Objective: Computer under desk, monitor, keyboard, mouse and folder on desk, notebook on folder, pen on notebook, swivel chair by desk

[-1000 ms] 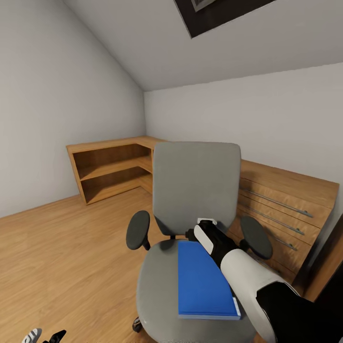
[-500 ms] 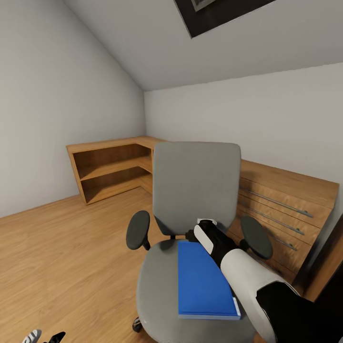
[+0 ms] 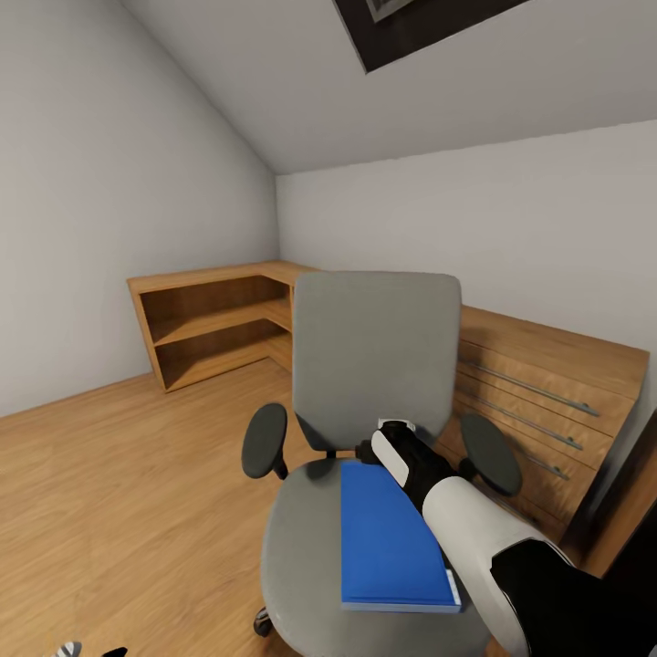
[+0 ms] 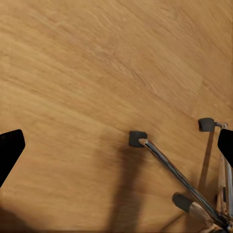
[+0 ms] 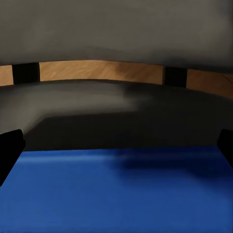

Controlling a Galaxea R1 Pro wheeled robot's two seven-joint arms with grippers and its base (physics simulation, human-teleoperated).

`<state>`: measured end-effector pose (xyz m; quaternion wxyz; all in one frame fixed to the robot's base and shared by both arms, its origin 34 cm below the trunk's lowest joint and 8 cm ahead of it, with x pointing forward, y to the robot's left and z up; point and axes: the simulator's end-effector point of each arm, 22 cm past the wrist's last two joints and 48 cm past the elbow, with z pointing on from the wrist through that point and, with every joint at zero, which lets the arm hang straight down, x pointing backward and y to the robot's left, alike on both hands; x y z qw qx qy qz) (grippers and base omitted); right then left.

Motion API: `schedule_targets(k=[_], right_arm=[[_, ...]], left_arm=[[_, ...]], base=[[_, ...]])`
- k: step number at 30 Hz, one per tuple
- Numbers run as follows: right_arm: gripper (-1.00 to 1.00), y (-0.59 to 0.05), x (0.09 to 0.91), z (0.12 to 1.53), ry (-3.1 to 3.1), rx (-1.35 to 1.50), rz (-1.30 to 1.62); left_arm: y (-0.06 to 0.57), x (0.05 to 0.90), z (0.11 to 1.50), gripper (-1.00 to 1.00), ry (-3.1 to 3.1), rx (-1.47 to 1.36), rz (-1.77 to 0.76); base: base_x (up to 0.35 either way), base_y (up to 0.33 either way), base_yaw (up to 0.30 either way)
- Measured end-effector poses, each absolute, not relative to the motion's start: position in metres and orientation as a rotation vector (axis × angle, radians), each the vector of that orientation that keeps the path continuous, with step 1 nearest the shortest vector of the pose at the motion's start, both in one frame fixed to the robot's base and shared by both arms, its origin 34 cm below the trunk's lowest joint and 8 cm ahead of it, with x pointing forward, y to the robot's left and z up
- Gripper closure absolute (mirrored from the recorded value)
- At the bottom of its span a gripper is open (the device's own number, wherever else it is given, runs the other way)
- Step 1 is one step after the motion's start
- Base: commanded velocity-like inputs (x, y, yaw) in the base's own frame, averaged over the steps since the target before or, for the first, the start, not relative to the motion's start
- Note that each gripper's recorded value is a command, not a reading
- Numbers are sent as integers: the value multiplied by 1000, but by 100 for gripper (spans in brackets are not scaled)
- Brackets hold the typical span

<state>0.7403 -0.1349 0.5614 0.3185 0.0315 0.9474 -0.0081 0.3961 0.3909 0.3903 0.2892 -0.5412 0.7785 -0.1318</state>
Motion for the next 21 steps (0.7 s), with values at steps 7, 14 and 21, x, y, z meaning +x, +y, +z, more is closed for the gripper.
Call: schedule_targets(k=[7, 14, 21], right_arm=[[-100, -135, 731, 555, 2544, 56, -32], [-100, -135, 729, 553, 2557, 49, -34], [-100, -135, 728, 553, 2559, 48, -33]], left_arm=[[390, 394, 388, -100, 2082, -1449, -354], [390, 394, 387, -100, 2080, -1451, -354], [390, 394, 387, -100, 2081, -1452, -353]], base=[[-109, 0, 0], [-25, 0, 0], [-4, 0, 0]])
